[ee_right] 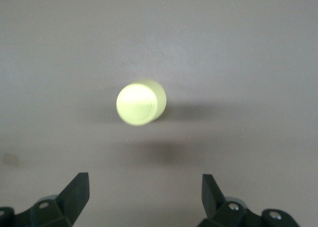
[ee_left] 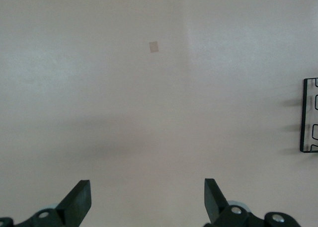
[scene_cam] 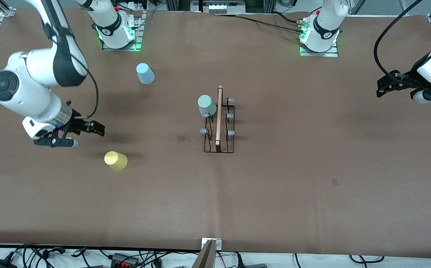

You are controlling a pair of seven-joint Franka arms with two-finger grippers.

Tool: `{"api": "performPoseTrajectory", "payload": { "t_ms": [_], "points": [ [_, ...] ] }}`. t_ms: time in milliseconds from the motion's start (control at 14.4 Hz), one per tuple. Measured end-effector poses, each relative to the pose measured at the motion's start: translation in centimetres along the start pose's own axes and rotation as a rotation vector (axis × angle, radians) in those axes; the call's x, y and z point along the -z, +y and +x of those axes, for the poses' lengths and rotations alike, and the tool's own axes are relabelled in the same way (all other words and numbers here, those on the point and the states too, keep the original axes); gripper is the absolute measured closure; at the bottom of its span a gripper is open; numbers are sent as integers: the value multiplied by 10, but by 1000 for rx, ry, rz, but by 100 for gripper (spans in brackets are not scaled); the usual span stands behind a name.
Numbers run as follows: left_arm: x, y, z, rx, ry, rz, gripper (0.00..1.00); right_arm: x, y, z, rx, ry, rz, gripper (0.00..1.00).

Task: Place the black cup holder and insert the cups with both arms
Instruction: 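Move the right gripper to the yellow cup and grasp it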

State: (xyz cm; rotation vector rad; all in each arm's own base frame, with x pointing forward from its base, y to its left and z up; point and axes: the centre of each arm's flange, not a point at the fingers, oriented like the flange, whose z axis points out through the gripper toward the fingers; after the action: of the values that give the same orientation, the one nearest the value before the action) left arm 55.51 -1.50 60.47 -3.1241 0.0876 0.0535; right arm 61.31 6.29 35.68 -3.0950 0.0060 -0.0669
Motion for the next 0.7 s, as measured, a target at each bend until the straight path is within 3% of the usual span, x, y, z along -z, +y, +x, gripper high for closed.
{"api": "performPoseTrajectory", "payload": {
  "t_ms": [279, 697],
  "points": [
    [0, 1, 0, -2, 0, 0, 0, -66, -3, 16, 61, 71, 12, 0],
    [0, 3, 0, -5, 0, 0, 0, -120, -20, 18, 91, 111, 23, 0]
  ]
}}
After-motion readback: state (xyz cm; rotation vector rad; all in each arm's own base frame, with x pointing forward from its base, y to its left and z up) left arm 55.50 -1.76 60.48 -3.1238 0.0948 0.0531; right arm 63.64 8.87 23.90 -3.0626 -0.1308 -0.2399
